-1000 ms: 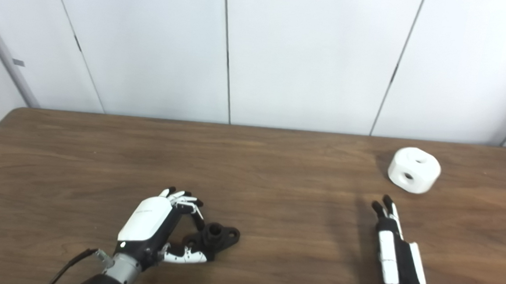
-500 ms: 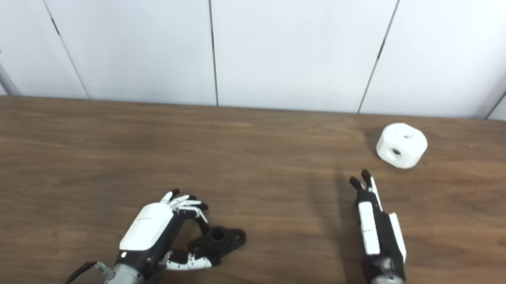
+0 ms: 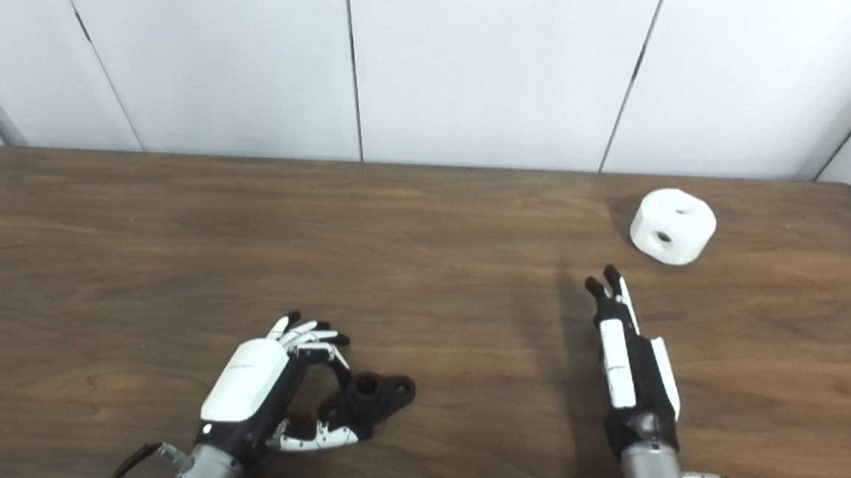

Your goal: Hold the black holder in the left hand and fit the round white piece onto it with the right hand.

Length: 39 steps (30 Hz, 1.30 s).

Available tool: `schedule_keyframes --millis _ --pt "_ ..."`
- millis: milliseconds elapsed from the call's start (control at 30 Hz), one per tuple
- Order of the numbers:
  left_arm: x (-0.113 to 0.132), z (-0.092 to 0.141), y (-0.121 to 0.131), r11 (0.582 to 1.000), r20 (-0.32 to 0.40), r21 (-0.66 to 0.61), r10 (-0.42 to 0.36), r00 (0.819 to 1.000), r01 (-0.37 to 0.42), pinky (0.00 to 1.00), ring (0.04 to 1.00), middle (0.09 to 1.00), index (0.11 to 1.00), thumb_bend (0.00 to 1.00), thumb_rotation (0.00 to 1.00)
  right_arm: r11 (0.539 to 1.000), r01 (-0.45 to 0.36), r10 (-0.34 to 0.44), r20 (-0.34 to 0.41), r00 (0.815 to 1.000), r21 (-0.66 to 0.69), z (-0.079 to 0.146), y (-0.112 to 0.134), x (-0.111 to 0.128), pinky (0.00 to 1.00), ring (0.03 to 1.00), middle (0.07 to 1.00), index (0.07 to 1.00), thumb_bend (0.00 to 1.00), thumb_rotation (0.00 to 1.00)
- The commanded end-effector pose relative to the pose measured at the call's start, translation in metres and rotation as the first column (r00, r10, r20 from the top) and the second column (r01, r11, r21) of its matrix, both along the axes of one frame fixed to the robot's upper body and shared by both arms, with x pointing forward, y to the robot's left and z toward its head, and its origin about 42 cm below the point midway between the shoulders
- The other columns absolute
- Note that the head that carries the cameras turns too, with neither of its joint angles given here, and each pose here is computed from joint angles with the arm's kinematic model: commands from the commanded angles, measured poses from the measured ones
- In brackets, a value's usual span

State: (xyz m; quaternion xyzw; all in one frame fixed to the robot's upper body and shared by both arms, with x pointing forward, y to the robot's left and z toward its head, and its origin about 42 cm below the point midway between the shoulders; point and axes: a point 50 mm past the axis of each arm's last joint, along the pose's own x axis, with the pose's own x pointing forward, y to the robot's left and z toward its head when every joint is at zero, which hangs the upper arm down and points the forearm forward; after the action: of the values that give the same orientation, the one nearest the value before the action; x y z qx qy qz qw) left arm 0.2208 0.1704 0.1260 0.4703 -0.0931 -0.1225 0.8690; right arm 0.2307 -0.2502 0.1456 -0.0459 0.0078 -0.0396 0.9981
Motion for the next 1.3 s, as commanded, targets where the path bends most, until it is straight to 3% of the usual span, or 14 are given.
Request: schedule_keyframes --millis 0,133,233,333,467,600,733,933,1000,1267 --pt "0.0 0.004 -0.001 1.0 0.033 0.006 -0.018 0.999 0.017 1.0 0.884 0.79 0.486 0.52 0.04 1.0 0.003 -0.003 0.045 0.999 0.001 0.009 0.0 -0.003 1.0 1.0 0.949 1.0 0.55 0.99" --pt "0.001 0.003 -0.001 1.0 0.034 0.013 -0.018 0.999 0.017 1.0 0.881 0.788 0.486 0.52 0.04 1.0 0.019 -0.02 0.052 0.998 0.01 0.012 -0.004 -0.001 1.0 0.992 0.945 0.989 0.58 0.9" --pt "0.002 0.003 0.0 1.0 0.034 0.012 -0.017 0.999 0.016 1.0 0.88 0.787 0.486 0.52 0.04 0.998 0.048 -0.045 0.073 0.996 -0.035 0.019 -0.01 0.002 1.0 0.97 0.94 0.957 0.57 0.74" --pt "0.003 0.001 0.001 1.0 0.032 0.014 -0.014 0.999 0.013 1.0 0.88 0.786 0.486 0.52 0.04 0.991 0.099 -0.09 0.098 0.991 -0.092 0.027 -0.017 0.009 1.0 0.961 0.933 0.908 0.62 0.63" --pt "0.004 0.0 0.004 1.0 0.033 0.023 -0.015 0.999 0.014 1.0 0.879 0.785 0.486 0.52 0.04 0.958 0.179 -0.151 0.136 0.979 -0.225 0.044 -0.028 0.022 0.91 0.921 0.901 0.838 0.7 0.5" --pt "0.005 -0.001 0.007 0.999 0.034 0.033 -0.017 0.999 0.016 1.0 0.878 0.785 0.486 0.52 0.04 0.932 0.224 -0.181 0.17 0.969 -0.283 0.061 -0.038 0.033 0.96 0.93 0.896 0.802 0.77 0.4" --pt "0.006 -0.002 0.012 0.999 0.028 0.04 -0.015 1.0 0.013 1.0 0.881 0.784 0.486 0.52 0.04 0.919 0.253 -0.196 0.207 0.959 -0.303 0.079 -0.045 0.047 0.96 0.927 0.885 0.778 0.81 0.34" --pt "0.007 -0.001 0.019 0.999 0.023 0.045 -0.01 1.0 0.009 1.0 0.883 0.782 0.486 0.52 0.04 0.837 0.309 -0.212 0.253 0.944 -0.451 0.103 -0.055 0.067 0.87 0.907 0.891 0.779 0.84 0.35" --pt "0.007 -0.001 0.021 0.999 0.022 0.044 -0.009 1.0 0.008 1.0 0.881 0.779 0.485 0.52 0.04 0.807 0.324 -0.214 0.267 0.94 -0.493 0.11 -0.057 0.073 0.88 0.908 0.9 0.78 0.83 0.35" --pt "0.008 0.002 0.027 0.999 0.018 0.044 -0.017 1.0 0.016 1.0 0.864 0.767 0.485 0.52 0.04 0.767 0.345 -0.217 0.287 0.933 -0.541 0.128 -0.074 0.098 0.93 0.942 0.937 0.755 0.86 0.28"
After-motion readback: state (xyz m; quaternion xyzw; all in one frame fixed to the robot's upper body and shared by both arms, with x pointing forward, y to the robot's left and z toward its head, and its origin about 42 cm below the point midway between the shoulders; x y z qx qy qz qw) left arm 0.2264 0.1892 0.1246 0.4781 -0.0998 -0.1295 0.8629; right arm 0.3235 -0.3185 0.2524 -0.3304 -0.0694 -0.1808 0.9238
